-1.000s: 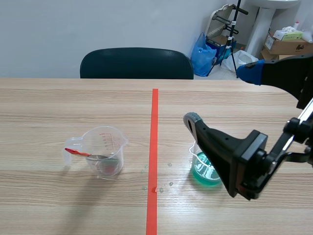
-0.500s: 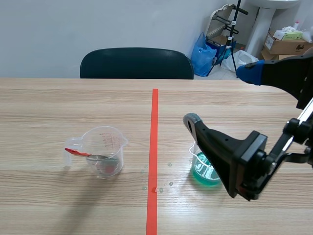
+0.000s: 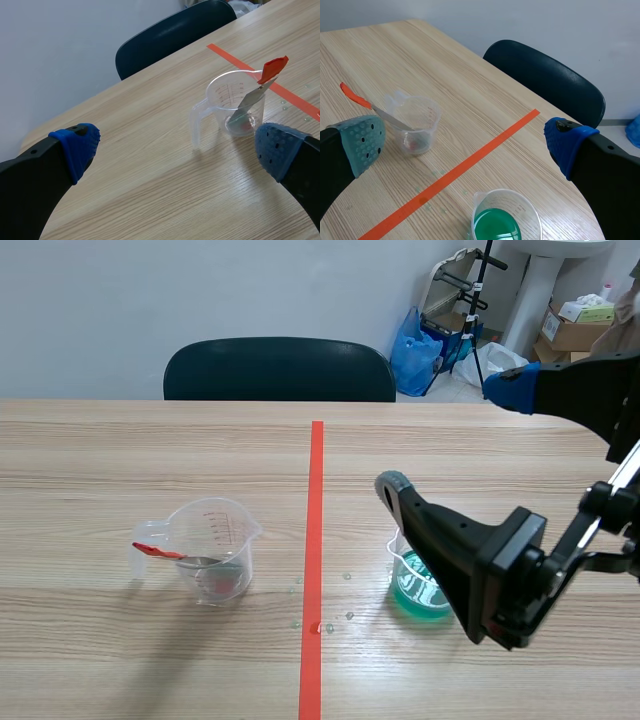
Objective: Do the redox reaction experiment
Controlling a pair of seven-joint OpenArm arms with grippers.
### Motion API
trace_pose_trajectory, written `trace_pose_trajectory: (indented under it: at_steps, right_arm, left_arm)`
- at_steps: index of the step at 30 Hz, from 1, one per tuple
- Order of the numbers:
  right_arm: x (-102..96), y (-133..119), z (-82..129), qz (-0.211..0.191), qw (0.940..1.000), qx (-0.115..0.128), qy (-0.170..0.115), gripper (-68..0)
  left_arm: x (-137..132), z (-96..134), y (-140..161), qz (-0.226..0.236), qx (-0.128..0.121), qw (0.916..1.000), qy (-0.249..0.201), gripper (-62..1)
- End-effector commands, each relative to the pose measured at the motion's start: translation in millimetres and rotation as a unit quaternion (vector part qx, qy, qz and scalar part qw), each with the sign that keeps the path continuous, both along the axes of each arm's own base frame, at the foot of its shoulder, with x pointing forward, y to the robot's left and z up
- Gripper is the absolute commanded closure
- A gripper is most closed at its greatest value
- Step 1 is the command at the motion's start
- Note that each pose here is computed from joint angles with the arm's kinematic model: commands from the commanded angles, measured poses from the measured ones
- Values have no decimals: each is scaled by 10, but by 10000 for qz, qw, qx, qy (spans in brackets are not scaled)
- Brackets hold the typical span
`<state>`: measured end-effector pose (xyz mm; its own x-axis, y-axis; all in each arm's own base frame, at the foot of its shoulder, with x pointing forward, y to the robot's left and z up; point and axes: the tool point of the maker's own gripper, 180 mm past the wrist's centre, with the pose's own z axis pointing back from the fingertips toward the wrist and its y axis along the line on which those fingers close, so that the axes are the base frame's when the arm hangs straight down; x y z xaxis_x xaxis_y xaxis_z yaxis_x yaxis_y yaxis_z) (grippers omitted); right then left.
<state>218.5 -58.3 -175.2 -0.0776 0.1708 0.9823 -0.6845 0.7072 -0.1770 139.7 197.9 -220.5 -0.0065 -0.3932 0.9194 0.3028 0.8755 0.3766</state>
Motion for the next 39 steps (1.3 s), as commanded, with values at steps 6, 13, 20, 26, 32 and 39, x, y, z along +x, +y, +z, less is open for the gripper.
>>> trace_pose_trajectory:
  at_steps: [6,13,20,26,32,39]
  right_arm:
    - [30,-14,-21,-44,9999,-122,63,-679]
    - [32,-23,-65,-67,9996,-208,152,-679]
    - [32,-23,-66,-67,9996,-209,153,-679]
    - [32,-23,-65,-67,9996,-208,152,-679]
    - [32,-23,-64,-67,9996,-206,152,-679]
    - [32,-23,-64,-67,9996,-206,152,-679]
  left_arm:
    - [-21,14,-16,-4,-51,10000,-5,-623]
    - [-22,8,-13,3,-47,10000,8,-623]
    - [-22,2,-11,11,-40,10000,26,-623]
    - [-22,2,-11,10,-41,10000,25,-623]
    - [-22,2,-11,10,-41,10000,25,-623]
    - [-21,2,-11,8,-40,10000,25,-623]
